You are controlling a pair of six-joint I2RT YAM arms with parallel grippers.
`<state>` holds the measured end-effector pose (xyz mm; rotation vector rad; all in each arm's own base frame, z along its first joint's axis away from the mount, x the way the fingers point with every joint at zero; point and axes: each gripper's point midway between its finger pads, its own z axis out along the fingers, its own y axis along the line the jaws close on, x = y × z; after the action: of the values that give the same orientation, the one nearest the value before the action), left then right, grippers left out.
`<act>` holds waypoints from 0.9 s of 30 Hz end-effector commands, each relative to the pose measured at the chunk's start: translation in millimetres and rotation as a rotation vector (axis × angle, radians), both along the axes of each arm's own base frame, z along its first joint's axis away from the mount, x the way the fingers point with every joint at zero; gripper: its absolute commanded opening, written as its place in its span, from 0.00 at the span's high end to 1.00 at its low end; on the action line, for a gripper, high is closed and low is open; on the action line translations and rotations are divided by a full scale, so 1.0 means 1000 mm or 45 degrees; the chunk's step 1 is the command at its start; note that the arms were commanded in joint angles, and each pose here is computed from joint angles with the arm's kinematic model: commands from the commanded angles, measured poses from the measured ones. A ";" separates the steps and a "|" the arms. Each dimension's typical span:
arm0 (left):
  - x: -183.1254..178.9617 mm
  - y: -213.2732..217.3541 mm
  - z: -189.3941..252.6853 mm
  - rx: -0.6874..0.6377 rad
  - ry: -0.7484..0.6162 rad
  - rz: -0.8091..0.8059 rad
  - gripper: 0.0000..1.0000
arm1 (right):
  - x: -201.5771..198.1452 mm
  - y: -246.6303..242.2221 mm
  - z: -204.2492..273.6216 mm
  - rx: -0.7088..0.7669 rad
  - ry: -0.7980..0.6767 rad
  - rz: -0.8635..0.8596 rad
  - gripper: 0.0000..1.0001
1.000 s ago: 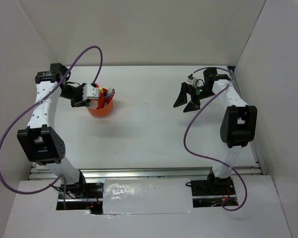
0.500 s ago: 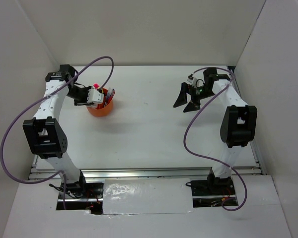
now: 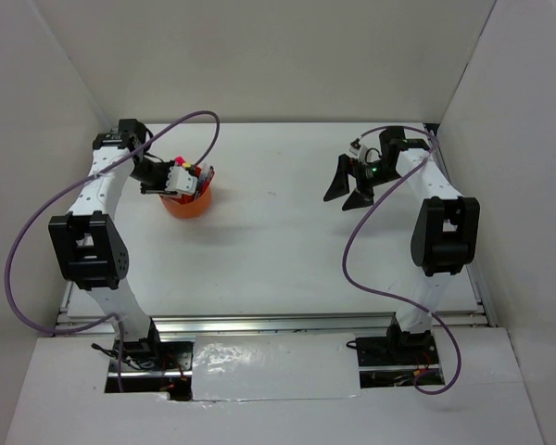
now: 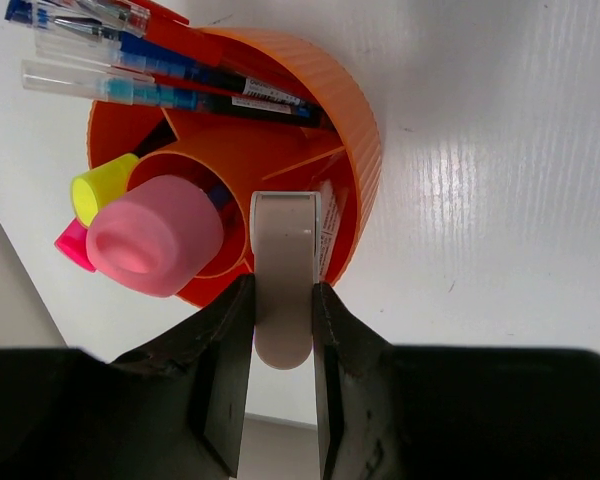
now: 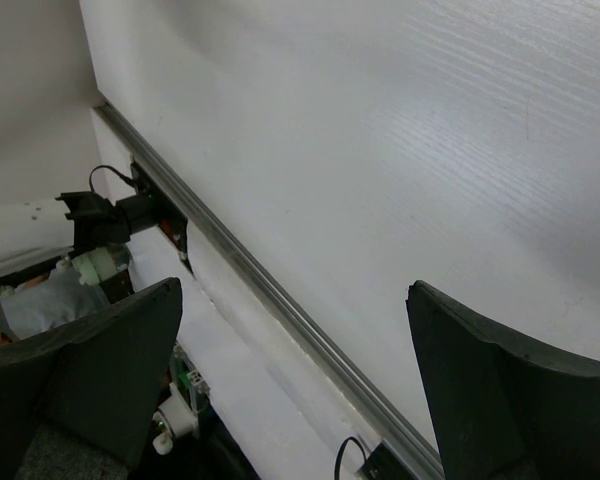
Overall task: Sort the stationery into containers
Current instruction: Place the stapler in the storage box.
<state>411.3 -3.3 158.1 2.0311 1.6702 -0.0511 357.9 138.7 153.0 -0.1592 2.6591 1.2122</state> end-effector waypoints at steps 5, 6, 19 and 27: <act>0.012 -0.006 0.000 0.006 -0.002 -0.059 0.87 | 0.002 0.002 0.002 -0.003 -0.008 0.021 0.01; 0.011 -0.006 -0.002 0.003 0.002 -0.058 0.86 | 0.002 0.002 0.003 -0.001 -0.009 0.021 0.01; 0.010 -0.010 0.036 -0.014 -0.131 -0.045 0.18 | 0.000 0.002 0.008 -0.007 -0.027 0.020 0.01; 0.019 -0.017 0.134 -0.248 -0.410 0.045 0.06 | -0.004 0.002 0.017 -0.045 -0.080 0.042 0.01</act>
<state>430.0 -7.6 213.2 1.9413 1.5790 0.0717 355.9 141.4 147.2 -0.1678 2.6832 1.2077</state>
